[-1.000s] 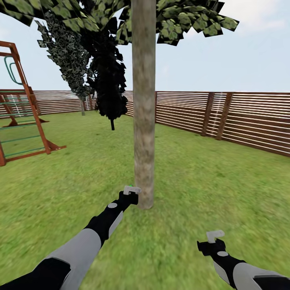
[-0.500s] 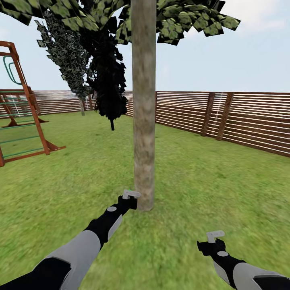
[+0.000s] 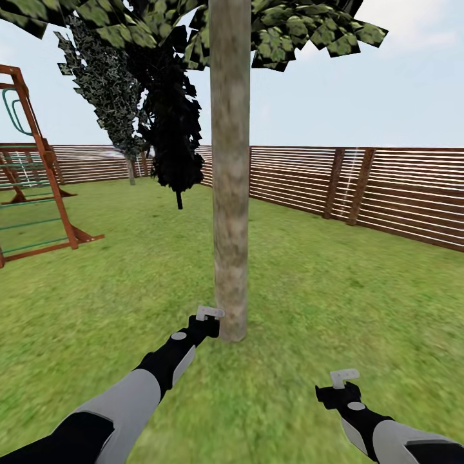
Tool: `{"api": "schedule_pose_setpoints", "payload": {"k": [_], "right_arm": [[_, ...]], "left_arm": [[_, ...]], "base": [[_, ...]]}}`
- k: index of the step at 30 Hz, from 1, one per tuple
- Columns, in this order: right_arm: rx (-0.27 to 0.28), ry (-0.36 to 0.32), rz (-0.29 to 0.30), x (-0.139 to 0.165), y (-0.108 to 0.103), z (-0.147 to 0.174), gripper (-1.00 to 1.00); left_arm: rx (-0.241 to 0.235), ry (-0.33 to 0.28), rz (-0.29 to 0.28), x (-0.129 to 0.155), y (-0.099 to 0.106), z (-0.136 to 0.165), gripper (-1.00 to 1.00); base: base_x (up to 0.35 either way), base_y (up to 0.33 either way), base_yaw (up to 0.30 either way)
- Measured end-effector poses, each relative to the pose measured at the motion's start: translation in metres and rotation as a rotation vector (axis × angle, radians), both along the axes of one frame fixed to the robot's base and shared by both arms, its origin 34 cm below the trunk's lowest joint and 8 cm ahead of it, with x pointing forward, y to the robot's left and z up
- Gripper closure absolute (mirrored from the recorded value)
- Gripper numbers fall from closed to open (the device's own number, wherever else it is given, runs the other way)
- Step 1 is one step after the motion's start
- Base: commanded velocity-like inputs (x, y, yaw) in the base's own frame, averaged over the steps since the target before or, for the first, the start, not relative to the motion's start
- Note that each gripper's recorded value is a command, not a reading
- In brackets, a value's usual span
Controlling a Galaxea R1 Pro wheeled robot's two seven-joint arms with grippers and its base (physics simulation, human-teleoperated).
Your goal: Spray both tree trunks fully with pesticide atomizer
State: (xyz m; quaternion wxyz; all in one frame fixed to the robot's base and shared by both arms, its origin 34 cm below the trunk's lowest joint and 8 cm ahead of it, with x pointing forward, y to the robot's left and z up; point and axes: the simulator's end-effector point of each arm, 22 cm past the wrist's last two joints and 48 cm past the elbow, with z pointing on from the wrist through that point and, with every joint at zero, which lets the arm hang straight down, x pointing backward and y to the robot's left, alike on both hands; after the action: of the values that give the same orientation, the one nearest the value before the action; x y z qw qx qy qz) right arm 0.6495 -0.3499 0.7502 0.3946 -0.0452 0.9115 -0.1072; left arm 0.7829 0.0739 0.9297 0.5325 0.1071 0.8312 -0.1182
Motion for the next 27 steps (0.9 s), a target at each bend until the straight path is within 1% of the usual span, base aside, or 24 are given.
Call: {"api": "schedule_pose_setpoints", "payload": {"k": [4,9,24,27], "right_arm": [[0.000,0.000,0.000,0.0000,0.0000,0.0000,-1.00],[0.000,0.000,0.000,0.0000,0.0000,0.0000,-1.00],[0.000,0.000,0.000,0.0000,0.0000,0.0000,-1.00],[0.000,0.000,0.000,0.0000,0.0000,0.0000,-1.00]], "left_arm": [[-0.001,0.000,-0.001,-0.0001,-0.0002,-0.0001,1.00],[-0.001,0.001,-0.002,-0.0004,-0.0005,-0.0003,1.00],[-0.002,-0.001,-0.004,-0.0005,-0.0014,0.0000,1.00],[-0.001,0.002,-0.007,-0.0010,-0.0028,-0.0005,1.00]], "base": [[0.009,0.000,0.000],[0.141,0.000,0.000],[0.055,0.000,0.000],[0.274,-0.043,0.000]]}}
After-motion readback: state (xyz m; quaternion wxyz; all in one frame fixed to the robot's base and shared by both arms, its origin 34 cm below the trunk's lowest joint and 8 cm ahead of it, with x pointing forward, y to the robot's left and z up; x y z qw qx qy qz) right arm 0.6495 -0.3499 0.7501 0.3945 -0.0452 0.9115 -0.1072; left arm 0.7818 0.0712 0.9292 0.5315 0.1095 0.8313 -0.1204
